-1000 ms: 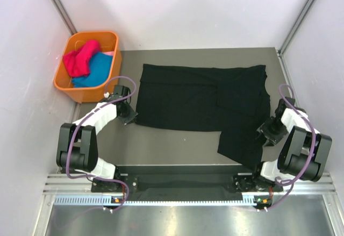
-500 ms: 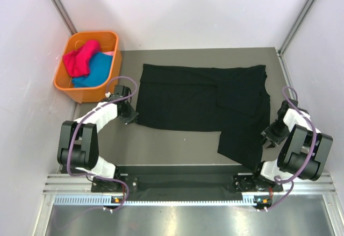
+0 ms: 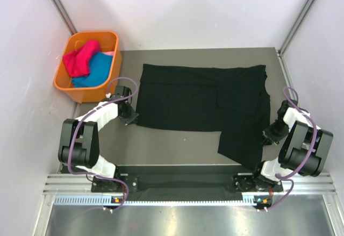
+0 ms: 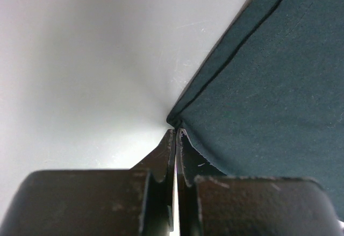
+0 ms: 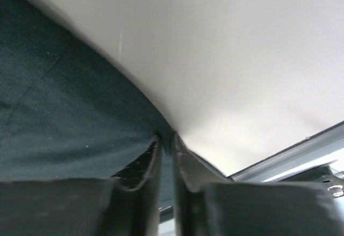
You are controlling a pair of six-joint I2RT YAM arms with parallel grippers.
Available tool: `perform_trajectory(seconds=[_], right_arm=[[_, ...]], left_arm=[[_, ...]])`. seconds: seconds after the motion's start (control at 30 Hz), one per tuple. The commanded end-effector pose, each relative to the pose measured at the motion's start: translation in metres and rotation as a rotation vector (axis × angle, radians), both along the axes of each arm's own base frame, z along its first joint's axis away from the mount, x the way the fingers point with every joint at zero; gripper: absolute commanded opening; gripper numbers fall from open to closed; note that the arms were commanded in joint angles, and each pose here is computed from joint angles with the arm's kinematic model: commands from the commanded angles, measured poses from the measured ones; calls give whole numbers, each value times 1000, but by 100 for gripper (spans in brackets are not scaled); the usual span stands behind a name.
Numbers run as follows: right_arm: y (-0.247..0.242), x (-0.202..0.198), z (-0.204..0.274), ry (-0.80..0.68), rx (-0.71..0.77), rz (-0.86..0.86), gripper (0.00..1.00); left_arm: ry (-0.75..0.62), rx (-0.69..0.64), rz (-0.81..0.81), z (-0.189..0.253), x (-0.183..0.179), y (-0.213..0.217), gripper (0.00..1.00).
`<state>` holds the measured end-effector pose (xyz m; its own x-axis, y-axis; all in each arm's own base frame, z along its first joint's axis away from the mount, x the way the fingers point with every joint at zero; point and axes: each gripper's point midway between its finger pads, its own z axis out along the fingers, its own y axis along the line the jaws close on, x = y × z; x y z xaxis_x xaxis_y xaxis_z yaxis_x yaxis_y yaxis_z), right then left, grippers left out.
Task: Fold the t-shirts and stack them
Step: Fold the tshirt
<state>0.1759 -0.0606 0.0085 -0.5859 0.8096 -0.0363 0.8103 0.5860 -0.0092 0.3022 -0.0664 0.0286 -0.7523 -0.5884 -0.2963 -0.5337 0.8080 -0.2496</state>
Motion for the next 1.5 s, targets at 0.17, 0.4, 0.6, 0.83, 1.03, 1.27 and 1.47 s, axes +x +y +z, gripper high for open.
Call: perform_trajectory(seconds=[0.17,0.4,0.6,0.83,1.03,1.27,1.47], right_arm=[[-17,4,-7,-19,-100,-4,0],[-4,13,29,-168,-69,24,0],[3,26,56,-279,-53,60,0],[6,18,56,-283,-67,59,0],[9,21,62,-314,-68,76,0],[0,48,91,-379,-94,85,0],[-13,89,118,-460,-112,88,0]], left_arm=[[-18,15,35,7,-2,7,0],[-38,25,45,17,-6,11,0],[-74,34,29,29,-1,12,0],[-80,52,5,33,-5,15,0],[-108,62,-8,46,-5,16,0],[-163,84,-41,72,16,17,0],[-213,77,-62,91,46,11,0]])
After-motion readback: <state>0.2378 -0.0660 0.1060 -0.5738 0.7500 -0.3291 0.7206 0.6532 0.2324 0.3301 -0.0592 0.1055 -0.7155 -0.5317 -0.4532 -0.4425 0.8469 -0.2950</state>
